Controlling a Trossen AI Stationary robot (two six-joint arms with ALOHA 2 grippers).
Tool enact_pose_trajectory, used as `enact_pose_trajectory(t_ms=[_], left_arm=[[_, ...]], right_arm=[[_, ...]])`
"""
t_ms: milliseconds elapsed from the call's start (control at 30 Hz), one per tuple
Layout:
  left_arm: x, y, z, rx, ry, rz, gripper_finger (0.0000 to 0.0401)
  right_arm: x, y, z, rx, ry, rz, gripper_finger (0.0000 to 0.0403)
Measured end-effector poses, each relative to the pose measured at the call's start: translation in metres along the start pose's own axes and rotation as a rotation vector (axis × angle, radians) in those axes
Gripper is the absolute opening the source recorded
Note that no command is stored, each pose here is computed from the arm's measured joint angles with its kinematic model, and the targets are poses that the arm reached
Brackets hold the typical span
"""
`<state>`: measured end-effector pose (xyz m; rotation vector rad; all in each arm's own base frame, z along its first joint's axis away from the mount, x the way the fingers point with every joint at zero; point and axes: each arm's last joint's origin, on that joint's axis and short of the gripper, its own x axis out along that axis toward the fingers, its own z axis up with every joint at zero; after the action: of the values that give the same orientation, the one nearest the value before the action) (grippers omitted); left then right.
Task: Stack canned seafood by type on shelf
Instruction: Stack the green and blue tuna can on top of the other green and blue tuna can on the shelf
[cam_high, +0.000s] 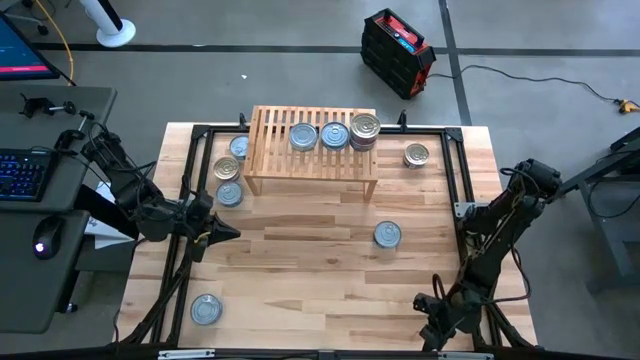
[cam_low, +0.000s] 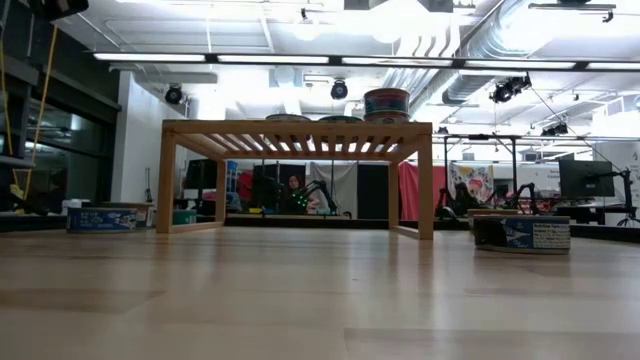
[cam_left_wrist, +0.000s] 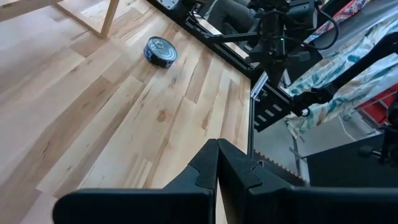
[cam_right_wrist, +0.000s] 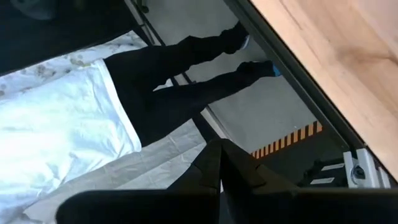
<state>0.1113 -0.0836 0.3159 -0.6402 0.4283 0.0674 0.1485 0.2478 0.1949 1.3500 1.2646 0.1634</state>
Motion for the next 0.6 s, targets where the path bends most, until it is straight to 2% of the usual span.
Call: enact_pose_trajectory(t_ms=[600], left_arm=[[-0.0001, 0.0002, 0.0003, -0.007, -0.009, 0.006, 0.0000]], right_arm=[[-0.0001, -0.0029, 0.0019, -0.052, -0.040, -0.024, 0.0000]])
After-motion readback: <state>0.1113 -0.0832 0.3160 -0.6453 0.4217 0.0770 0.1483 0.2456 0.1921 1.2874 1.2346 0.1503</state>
